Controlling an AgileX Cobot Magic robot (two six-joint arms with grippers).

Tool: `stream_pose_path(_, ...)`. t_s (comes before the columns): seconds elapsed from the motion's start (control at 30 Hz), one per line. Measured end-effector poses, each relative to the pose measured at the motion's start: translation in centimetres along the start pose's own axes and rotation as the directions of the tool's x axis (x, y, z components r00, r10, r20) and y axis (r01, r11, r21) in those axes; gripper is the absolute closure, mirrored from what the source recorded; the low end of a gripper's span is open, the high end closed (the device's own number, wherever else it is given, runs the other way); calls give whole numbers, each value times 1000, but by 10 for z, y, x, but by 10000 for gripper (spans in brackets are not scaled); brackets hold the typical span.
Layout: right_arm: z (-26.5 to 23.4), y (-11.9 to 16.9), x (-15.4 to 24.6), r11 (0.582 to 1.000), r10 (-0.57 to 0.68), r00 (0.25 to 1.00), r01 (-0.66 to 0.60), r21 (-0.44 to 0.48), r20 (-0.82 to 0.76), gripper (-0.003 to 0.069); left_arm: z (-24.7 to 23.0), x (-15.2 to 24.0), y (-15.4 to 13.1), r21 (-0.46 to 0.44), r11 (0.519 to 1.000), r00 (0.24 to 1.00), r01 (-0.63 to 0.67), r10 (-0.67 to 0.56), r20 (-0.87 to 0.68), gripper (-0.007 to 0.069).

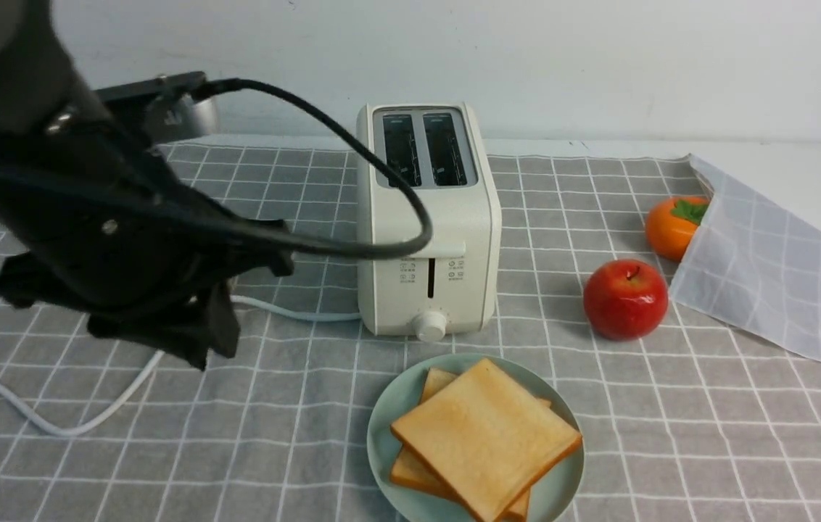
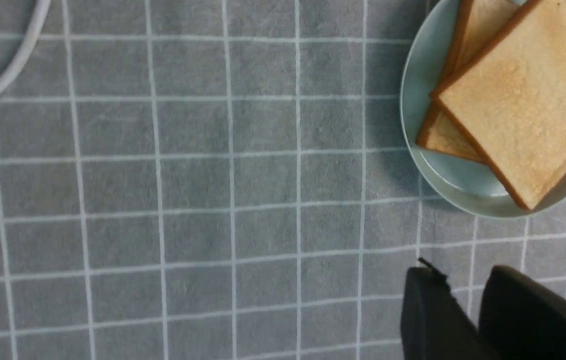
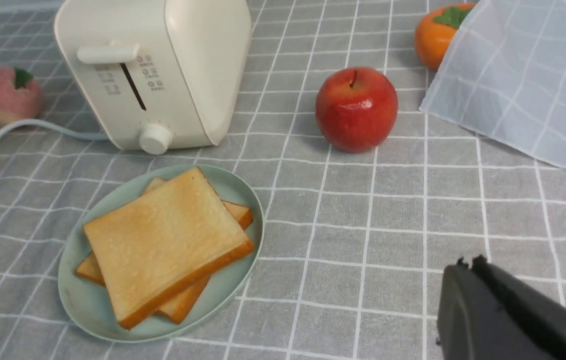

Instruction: Take toasted bread from bread machine on grey coffee table place on plate.

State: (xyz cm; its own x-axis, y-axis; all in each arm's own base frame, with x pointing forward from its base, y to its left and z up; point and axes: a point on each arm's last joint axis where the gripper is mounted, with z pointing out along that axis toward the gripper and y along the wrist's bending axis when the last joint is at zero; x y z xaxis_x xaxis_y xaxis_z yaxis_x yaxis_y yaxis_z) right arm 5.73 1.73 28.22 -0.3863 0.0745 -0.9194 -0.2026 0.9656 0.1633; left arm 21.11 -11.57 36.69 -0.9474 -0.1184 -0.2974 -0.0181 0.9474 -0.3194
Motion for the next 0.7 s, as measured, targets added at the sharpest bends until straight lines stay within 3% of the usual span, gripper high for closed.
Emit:
stream_pose_path(0.03,0,0,1,1000,0,1000,0,0,2,678,2,1,1,-4,1000,1000,3,-3,-7,543)
stream_pose_path(0.07,-1,-2,11,1000,-5,1000,5,-1,10,678,-8,23,10,25,999,1000,20,-19,-9,604)
stream_pose_path(0.13,-1,-3,21,1000,-9,1000,9,1,10,677,-15,44,20,48,998,1000,29,-28,-13,639)
stream_pose_path(0.4,6,-7,42,1000,-12,999,12,0,-36,673,-29,140,73,176,984,993,18,-39,115,639)
stream_pose_path(0.7,6,-7,42,1000,-20,999,20,-1,-34,667,-59,194,101,312,947,944,-73,-36,329,639)
